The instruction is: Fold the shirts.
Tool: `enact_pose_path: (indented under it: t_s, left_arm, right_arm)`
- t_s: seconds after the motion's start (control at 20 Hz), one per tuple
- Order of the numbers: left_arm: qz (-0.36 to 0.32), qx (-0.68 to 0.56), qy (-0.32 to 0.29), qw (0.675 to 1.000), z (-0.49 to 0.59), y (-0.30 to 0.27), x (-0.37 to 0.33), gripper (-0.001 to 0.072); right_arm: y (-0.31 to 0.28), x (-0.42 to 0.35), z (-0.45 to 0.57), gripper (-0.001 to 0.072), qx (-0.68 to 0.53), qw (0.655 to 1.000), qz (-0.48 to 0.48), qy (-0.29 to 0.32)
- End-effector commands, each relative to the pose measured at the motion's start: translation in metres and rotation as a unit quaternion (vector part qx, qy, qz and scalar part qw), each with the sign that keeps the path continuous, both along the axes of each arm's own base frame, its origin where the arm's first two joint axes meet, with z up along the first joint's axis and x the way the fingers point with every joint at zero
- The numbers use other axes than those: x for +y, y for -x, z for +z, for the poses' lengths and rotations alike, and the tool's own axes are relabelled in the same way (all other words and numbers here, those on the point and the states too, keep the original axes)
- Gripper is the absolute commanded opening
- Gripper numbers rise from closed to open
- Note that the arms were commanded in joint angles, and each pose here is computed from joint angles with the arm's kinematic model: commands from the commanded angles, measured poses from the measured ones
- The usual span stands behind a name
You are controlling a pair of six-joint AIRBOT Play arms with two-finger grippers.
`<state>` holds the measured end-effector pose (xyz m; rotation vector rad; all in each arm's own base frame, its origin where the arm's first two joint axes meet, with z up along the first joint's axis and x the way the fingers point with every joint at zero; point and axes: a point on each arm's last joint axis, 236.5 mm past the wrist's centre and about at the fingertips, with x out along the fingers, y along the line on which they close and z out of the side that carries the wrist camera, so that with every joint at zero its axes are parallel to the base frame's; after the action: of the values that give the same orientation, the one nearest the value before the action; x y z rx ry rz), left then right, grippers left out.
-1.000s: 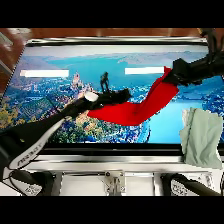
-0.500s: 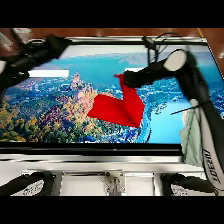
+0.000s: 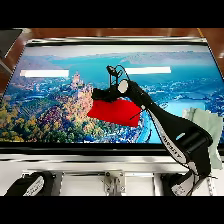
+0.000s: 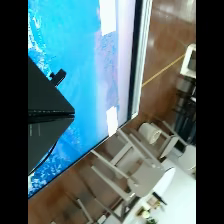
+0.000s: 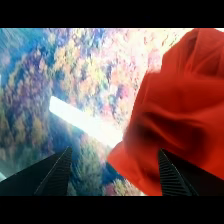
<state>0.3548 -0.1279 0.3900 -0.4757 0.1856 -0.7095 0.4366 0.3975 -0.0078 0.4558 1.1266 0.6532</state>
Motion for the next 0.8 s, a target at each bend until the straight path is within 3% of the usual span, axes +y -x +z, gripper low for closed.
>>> enact_pose_path:
  t_s: [0.0, 0.1, 0.2, 0.3, 0.4, 0.45, 0.65, 0.75]
  left_arm:
    - [-0.025, 0.008, -0.017, 1.0, -0.006, 0.018, -0.007, 0.0037]
    - [-0.025, 0.014, -0.016, 0.999, -0.011, 0.016, -0.006, 0.0037]
    - [-0.022, 0.018, -0.02, 0.999, -0.015, 0.014, -0.005, 0.0037]
    - [-0.016, 0.02, -0.031, 0.999, -0.019, 0.013, -0.003, 0.0037]
    - [-0.009, 0.023, -0.044, 0.999, -0.024, 0.011, 0.0, 0.0037]
    - [-0.008, 0.024, -0.047, 0.999, -0.025, 0.01, 0.001, 0.0037]
    - [-0.007, 0.024, -0.049, 0.998, -0.026, 0.01, 0.001, 0.0037]
    - [-0.007, 0.025, -0.049, 0.998, -0.026, 0.01, 0.001, 0.0037]
  right_arm:
    - [-0.017, 0.002, 0.005, 0.0648, 0.002, 0.999, -0.039, -0.036]
    - [-0.024, -0.023, 0.024, 0.0647, -0.008, 0.999, -0.035, -0.028]
    - [-0.02, -0.071, 0.034, 0.0647, -0.017, 0.999, -0.002, 0.034]
    - [-0.003, -0.158, 0.02, 0.0647, 0.011, 0.984, 0.03, 0.173]
    - [0.024, -0.265, 0.002, 0.0647, 0.104, 0.945, 0.017, 0.309]
    - [0.038, -0.291, -0.004, 0.0648, 0.149, 0.937, 0.009, 0.315]
    - [0.045, -0.268, -0.034, 0.0683, 0.237, 0.965, -0.07, 0.088]
    - [0.047, -0.261, -0.061, 0.0683, 0.237, 0.963, -0.099, 0.074]
